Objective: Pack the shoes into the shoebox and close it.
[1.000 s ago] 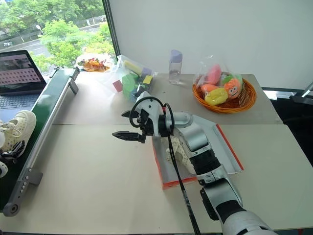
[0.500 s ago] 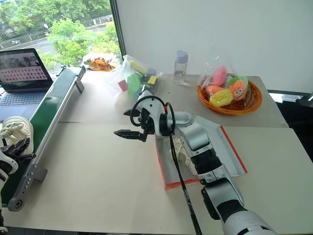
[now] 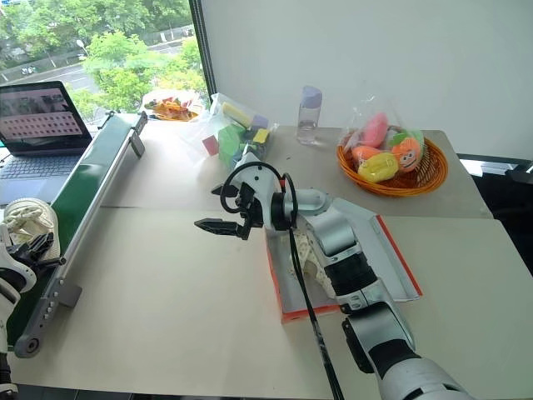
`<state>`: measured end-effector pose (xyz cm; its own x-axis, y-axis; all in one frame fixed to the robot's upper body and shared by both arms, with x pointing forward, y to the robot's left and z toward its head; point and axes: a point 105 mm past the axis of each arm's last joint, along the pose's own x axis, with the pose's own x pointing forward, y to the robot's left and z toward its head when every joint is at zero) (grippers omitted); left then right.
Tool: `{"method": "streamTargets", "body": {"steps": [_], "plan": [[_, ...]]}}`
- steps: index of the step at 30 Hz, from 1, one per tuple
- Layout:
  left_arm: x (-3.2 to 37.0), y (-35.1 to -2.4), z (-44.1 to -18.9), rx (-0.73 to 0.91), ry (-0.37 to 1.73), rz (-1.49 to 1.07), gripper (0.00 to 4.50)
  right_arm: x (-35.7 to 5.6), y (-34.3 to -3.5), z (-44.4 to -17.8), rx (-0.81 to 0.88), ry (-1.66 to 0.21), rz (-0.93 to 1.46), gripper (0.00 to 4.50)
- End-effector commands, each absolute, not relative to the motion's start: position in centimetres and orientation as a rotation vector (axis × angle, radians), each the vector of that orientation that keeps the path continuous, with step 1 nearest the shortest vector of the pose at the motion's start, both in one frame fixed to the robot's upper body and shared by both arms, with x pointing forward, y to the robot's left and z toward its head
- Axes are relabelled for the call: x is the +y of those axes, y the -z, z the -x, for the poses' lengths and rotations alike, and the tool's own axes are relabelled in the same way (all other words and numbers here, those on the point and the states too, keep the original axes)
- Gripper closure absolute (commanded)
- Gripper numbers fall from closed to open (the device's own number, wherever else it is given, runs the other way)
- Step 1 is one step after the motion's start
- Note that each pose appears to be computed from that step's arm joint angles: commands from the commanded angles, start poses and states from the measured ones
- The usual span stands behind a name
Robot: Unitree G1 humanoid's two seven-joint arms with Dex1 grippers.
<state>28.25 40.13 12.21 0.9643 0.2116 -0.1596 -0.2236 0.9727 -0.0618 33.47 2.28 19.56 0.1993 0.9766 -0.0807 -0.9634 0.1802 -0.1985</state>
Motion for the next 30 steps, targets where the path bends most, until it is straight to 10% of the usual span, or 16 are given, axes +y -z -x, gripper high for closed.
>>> {"method": "streamTargets", "body": {"steps": [1,10,14,30], "plan": [[38.6,-13.1,-28.8,0.128,-0.163,0.087,4.49,2.4,-21.4,-33.3,-0.143,-1.377,0.244,0.0],[32.8,-19.3,-31.8,-0.026,0.006,0.039,4.49,2.2,-22.0,-33.5,-0.148,-1.365,0.178,0.0],[28.5,-21.8,-33.2,-0.069,0.131,-0.005,4.49,0.7,-26.9,-34.9,-0.122,-1.323,-0.444,0.0],[8.9,-24.3,-34.4,-0.1,0.69,0.091,4.49,-4.5,-23.2,-41.5,0.212,-0.889,-0.813,0.0]]}}
